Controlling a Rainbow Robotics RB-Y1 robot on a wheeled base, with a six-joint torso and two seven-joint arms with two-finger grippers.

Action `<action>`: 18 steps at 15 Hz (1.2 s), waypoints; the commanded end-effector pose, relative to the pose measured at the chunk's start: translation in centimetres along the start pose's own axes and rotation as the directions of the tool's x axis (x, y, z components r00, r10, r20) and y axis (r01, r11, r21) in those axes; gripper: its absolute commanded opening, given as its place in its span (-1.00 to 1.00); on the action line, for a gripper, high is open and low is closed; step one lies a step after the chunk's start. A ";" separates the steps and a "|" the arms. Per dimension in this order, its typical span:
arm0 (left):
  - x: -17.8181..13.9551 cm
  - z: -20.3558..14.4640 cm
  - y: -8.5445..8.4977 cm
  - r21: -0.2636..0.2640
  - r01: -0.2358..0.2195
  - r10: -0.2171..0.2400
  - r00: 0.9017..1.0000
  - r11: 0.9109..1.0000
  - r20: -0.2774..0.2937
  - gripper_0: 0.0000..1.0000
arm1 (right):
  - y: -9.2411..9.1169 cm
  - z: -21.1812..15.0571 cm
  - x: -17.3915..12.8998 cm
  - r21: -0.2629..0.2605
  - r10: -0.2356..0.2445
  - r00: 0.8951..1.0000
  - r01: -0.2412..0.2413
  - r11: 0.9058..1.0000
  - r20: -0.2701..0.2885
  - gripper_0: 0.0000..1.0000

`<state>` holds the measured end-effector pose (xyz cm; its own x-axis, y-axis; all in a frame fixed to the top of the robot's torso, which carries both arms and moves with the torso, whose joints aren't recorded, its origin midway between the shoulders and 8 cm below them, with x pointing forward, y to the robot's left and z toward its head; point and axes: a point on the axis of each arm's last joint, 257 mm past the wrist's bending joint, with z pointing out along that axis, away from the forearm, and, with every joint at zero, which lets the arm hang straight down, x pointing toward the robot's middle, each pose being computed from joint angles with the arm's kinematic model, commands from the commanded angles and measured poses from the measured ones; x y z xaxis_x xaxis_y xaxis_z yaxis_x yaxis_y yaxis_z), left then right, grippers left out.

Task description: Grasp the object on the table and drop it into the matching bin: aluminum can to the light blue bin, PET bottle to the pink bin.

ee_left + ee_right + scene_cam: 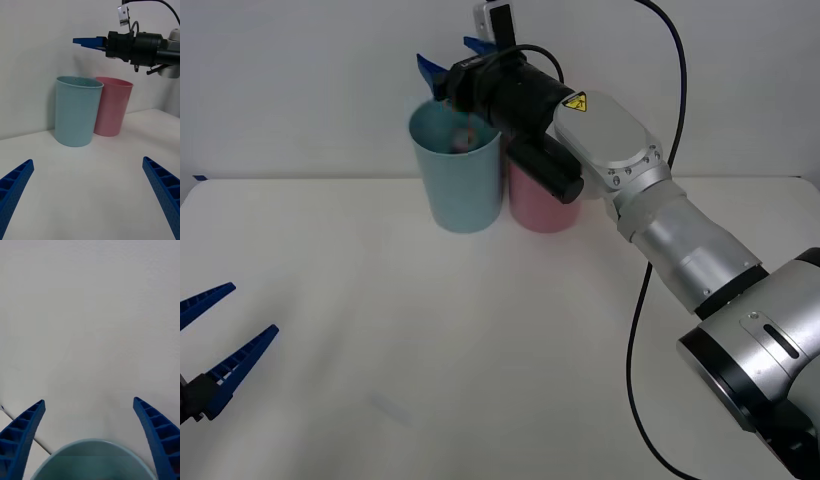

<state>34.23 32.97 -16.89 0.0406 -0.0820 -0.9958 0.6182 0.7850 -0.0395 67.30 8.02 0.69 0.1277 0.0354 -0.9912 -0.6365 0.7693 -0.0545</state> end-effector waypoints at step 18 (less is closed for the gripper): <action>0.0 0.0 0.0 0.000 0.000 0.000 1.000 1.000 0.000 1.00 | 0.8 -14.5 1.1 -0.121 -0.108 0.990 0.118 0.986 0.085 1.00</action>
<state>34.23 32.97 -16.89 0.0406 -0.0821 -0.9958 0.6182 0.7850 -0.0395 56.80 0.03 -1.95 0.2541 0.0098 -0.9671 -0.7039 0.6876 -0.1780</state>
